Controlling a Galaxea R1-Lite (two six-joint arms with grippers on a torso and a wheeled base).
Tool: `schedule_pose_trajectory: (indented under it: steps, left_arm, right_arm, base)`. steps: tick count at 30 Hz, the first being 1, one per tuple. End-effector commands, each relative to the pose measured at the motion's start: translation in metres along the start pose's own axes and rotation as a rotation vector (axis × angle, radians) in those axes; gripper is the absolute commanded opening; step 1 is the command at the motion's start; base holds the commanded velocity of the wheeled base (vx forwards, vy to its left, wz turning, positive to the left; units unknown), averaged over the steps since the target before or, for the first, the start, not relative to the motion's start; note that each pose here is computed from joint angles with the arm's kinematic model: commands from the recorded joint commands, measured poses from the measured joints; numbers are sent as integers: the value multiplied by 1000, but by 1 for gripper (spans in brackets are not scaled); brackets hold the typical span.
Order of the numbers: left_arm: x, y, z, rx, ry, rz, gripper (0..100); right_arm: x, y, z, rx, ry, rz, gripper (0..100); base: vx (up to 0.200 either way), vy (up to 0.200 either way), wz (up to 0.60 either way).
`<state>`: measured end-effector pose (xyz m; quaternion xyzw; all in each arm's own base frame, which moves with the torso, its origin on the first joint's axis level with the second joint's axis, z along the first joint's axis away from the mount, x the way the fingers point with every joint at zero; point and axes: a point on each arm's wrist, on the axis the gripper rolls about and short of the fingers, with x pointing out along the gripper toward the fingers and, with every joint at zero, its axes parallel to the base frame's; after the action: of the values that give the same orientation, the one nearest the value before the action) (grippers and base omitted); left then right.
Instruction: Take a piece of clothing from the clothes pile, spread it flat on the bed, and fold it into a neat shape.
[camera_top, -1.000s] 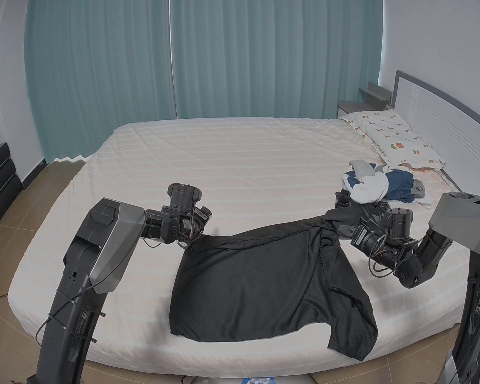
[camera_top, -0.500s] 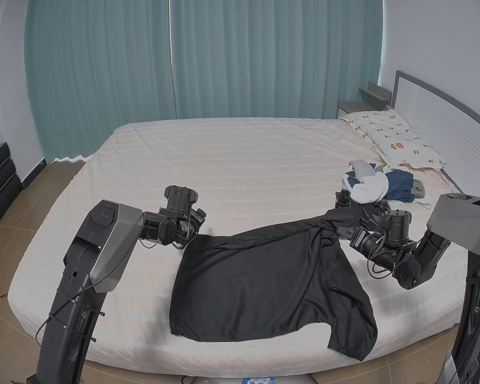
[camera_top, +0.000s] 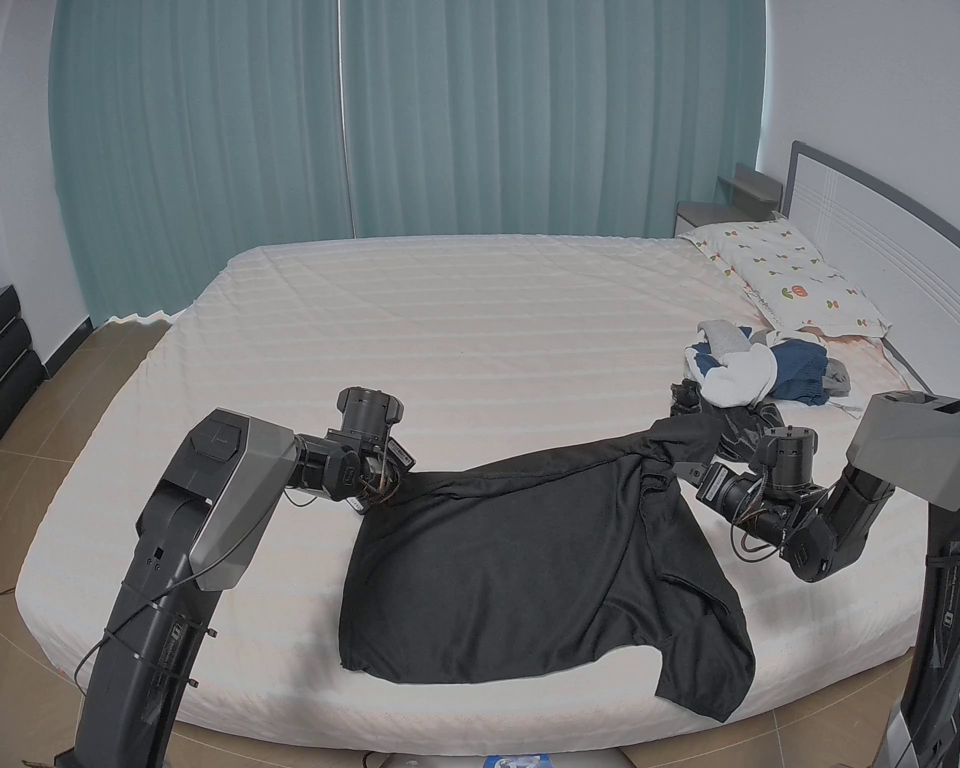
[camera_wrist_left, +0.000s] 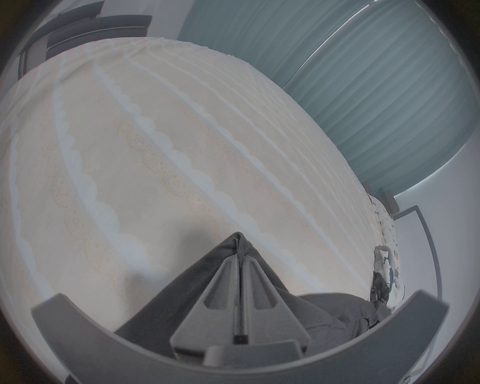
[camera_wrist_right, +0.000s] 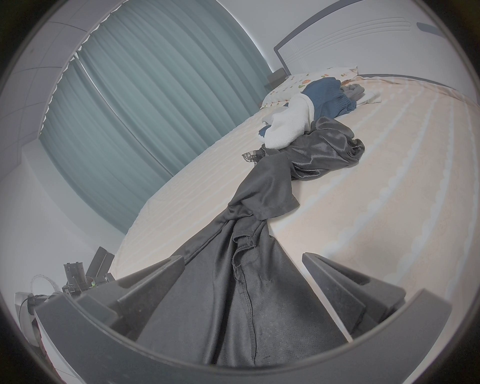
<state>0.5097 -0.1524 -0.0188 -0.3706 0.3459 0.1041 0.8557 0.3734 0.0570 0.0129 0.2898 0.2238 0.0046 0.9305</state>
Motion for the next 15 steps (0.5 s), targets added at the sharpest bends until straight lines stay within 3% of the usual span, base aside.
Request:
schedule_pose_trajectory:
  steps: [1, 9, 15]
  left_arm:
    - [-2, 5, 14, -23, -38, 14, 0]
    - [-28, 11, 76, -97, -171, 21, 0]
    - [-29, 23, 95, -122, -204, 36, 0]
  right_arm:
    - [2, -2, -4, 0, 9, -8, 100]
    - [2, 5, -5, -8, -16, 28, 100]
    - [3, 12, -6, -13, -25, 54, 100]
  base:
    - [0, 0, 0]
    - [0, 0, 0]
    - [0, 0, 0]
